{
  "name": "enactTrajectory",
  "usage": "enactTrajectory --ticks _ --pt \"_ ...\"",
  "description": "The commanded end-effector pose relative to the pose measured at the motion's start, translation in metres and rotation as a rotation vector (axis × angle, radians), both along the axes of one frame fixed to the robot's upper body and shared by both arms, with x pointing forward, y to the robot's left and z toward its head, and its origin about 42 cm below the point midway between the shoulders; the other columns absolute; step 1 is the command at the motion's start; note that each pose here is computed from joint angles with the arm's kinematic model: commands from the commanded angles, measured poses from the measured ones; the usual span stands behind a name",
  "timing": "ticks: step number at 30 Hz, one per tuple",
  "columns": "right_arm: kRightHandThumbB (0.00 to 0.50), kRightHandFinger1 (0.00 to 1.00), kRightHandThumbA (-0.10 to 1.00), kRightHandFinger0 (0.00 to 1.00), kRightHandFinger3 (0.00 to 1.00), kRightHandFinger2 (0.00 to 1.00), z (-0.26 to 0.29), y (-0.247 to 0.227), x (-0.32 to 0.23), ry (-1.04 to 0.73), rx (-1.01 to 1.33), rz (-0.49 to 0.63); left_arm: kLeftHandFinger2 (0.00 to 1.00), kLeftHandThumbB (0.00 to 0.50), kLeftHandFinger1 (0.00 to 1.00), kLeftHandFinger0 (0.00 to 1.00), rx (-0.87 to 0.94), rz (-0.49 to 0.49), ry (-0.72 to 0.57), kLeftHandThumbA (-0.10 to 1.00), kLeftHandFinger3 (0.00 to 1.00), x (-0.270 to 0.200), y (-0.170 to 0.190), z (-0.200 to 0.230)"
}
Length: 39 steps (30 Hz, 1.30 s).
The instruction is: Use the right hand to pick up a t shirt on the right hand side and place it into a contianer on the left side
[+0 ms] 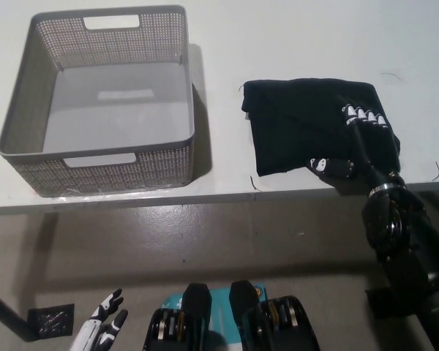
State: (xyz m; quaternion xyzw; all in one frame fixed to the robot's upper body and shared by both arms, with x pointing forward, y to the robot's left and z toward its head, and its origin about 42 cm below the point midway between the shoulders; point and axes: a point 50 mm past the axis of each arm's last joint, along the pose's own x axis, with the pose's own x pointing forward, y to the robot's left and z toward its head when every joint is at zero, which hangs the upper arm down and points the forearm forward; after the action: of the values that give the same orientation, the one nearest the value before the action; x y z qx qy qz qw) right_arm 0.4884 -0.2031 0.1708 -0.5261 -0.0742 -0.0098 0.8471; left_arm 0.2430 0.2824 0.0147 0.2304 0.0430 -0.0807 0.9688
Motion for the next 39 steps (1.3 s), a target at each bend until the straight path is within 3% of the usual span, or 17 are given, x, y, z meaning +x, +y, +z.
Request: enactTrajectory --ticks 1,3,4,5,6,7,8,9,10,11,12,19,28,34,37,39 --pt "0.5 1.0 0.96 1.0 1.0 1.0 0.029 0.009 0.015 -0.098 0.047 -0.013 1.0 0.494 0.97 0.86 0.021 -0.022 -0.038 1.0 1.0 0.004 0.003 0.01" --pt "0.5 1.0 0.97 1.0 1.0 1.0 0.028 0.009 0.016 -0.1 0.041 -0.016 1.0 0.497 0.98 0.86 0.017 -0.021 -0.036 1.0 1.0 0.006 0.004 0.01" --pt "0.492 1.0 0.9 1.0 1.0 1.0 0.027 0.01 0.016 -0.113 0.054 -0.015 1.0 0.498 0.98 0.86 0.021 -0.02 -0.03 1.0 1.0 0.006 0.004 0.01" --pt "0.296 1.0 0.55 1.0 1.0 1.0 0.027 0.01 0.015 -0.157 0.179 -0.021 1.0 0.493 0.97 0.86 0.023 -0.021 -0.03 1.0 1.0 0.006 0.003 0.011" --pt "0.347 1.0 0.24 1.0 1.0 1.0 0.027 0.01 0.014 -0.175 0.23 -0.026 1.0 0.491 0.97 0.86 0.023 -0.022 -0.031 1.0 1.0 0.006 0.003 0.011" --pt "0.338 1.0 0.21 1.0 1.0 1.0 0.027 0.01 0.014 -0.176 0.231 -0.027 1.0 0.491 0.97 0.86 0.023 -0.022 -0.031 1.0 1.0 0.006 0.003 0.011" --pt "0.249 0.93 -0.08 0.93 0.86 0.86 0.029 0.01 0.013 -0.266 0.295 -0.038 1.0 0.484 0.98 0.86 0.017 -0.021 -0.034 1.0 1.0 0.006 0.002 0.012" --pt "0.229 0.7 -0.1 0.72 0.7 0.69 0.031 0.011 0.013 -0.296 0.338 -0.014 1.0 0.482 0.98 0.86 0.017 -0.021 -0.037 1.0 1.0 0.006 0.003 0.012" --pt "0.229 0.65 -0.1 0.68 0.66 0.65 0.031 0.012 0.013 -0.3 0.343 -0.011 1.0 0.482 0.98 0.86 0.018 -0.02 -0.037 1.0 1.0 0.006 0.004 0.013" --pt "0.237 0.54 -0.1 0.58 0.59 0.56 0.032 0.011 0.013 -0.316 0.358 -0.006 1.0 0.489 0.98 0.86 0.02 -0.023 -0.035 1.0 1.0 0.007 0.004 0.012" --pt "0.251 0.52 -0.1 0.52 0.6 0.56 0.035 0.011 0.013 -0.336 0.371 -0.008 1.0 0.49 0.98 0.86 0.007 -0.016 -0.037 1.0 1.0 0.007 0.004 0.012" --pt "0.249 0.54 -0.1 0.54 0.63 0.62 0.044 0.011 0.014 -0.405 0.421 -0.009 1.0 0.494 0.99 0.89 0.004 -0.014 -0.028 1.0 1.0 0.005 0.004 0.011" --pt "0.233 0.55 -0.1 0.61 0.62 0.61 0.048 0.015 0.014 -0.45 0.444 0.016 1.0 0.482 0.96 0.84 0.008 -0.024 -0.025 1.0 1.0 0.0 0.006 0.007" --pt "0.227 0.58 -0.1 0.64 0.65 0.62 0.081 0.032 0.021 -0.504 0.45 0.036 1.0 0.491 0.97 0.87 0.005 -0.02 -0.026 1.0 1.0 0.001 0.006 0.007" --pt "0.225 0.55 -0.1 0.56 0.65 0.62 0.099 0.042 0.023 -0.532 0.485 0.046 1.0 0.473 0.98 0.87 0.002 -0.022 -0.025 1.0 1.0 0.001 0.005 0.007" --pt "0.238 0.56 -0.1 0.62 0.62 0.6 0.125 0.054 0.026 -0.605 0.518 0.099 1.0 0.484 0.99 0.88 0.001 -0.024 -0.019 1.0 1.0 0.001 0.006 0.006"
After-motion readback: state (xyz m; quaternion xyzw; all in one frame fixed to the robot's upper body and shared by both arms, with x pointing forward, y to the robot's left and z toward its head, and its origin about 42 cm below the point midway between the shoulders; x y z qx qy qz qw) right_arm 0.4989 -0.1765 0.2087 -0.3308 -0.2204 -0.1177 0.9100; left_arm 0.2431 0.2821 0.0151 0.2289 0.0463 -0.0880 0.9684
